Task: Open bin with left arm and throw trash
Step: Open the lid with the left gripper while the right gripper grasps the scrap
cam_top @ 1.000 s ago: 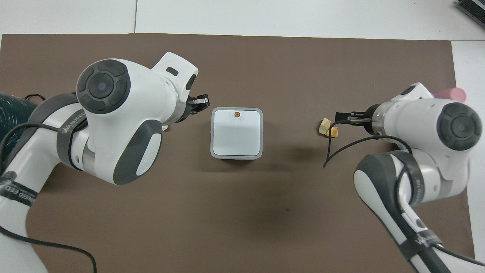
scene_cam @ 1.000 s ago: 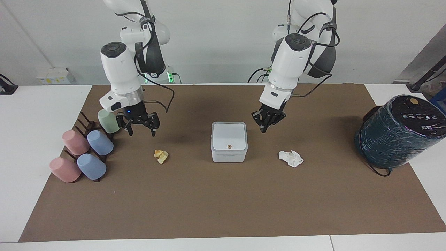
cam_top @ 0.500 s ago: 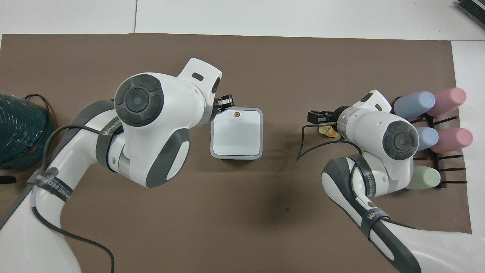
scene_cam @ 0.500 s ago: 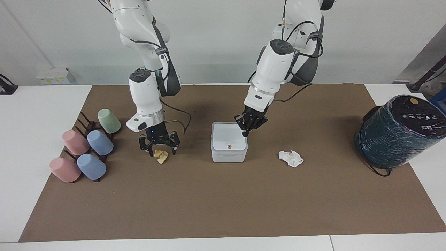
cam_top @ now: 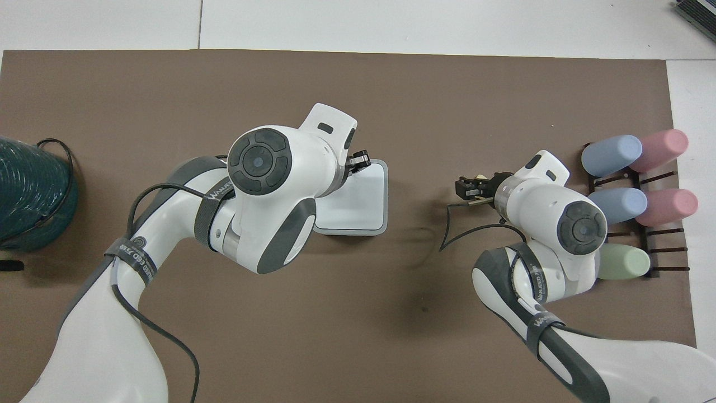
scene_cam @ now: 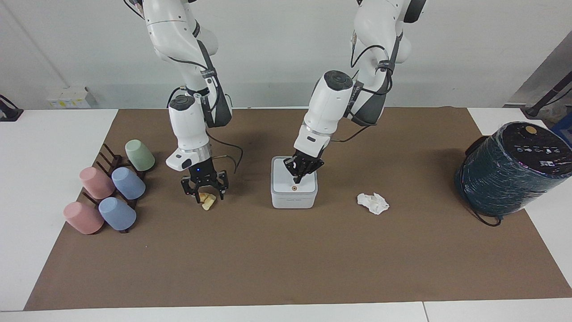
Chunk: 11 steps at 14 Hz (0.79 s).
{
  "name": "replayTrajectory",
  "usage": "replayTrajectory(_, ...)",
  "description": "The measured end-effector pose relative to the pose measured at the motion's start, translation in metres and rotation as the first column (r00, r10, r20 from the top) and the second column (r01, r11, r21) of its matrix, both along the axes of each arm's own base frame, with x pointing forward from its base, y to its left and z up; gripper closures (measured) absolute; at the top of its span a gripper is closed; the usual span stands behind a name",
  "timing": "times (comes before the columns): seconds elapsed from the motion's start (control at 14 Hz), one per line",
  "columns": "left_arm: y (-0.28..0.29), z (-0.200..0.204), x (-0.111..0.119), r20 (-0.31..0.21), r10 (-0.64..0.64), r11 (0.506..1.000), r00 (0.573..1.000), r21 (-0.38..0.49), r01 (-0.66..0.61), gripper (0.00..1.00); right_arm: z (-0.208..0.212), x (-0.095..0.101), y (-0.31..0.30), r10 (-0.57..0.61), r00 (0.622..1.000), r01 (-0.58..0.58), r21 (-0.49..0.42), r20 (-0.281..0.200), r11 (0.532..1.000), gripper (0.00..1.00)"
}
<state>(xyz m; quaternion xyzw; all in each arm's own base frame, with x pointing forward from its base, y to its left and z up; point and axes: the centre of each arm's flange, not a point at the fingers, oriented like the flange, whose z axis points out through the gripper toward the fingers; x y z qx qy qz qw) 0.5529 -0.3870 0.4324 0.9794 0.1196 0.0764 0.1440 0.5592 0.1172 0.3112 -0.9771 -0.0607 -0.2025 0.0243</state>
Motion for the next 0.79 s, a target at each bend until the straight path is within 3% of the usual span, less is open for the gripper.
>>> replayTrajectory(0.14, -0.002, -0.005, -0.001, -0.007, -0.004, 1.0, 1.0, 0.004, 0.004, 0.99, -0.002, -0.001, 0.0, 0.012, 1.0, -0.012, -0.003, 0.006, 1.0, 0.36)
replayTrajectory(0.36, -0.011, -0.02, -0.005, -0.024, -0.015, 1.0, 1.0, 0.011, 0.015, 0.99, -0.011, 0.0, 0.001, 0.023, 0.999, -0.023, 0.001, 0.038, 1.0, 0.38)
replayTrajectory(0.43, -0.011, -0.019, -0.004, -0.023, -0.015, 1.0, 1.0, 0.011, 0.015, 0.99, -0.013, 0.0, 0.001, 0.03, 0.999, -0.03, -0.002, 0.039, 1.0, 0.45)
replayTrajectory(0.71, -0.011, -0.02, -0.005, -0.021, -0.016, 1.0, 1.0, 0.012, 0.016, 0.99, -0.015, 0.001, -0.002, 0.057, 0.998, -0.056, -0.017, 0.038, 0.998, 0.48)
replayTrajectory(0.79, -0.011, -0.019, -0.005, -0.023, -0.016, 1.0, 1.0, 0.013, 0.016, 0.99, -0.016, 0.0, -0.002, 0.059, 0.998, -0.059, -0.018, 0.037, 0.998, 0.56)
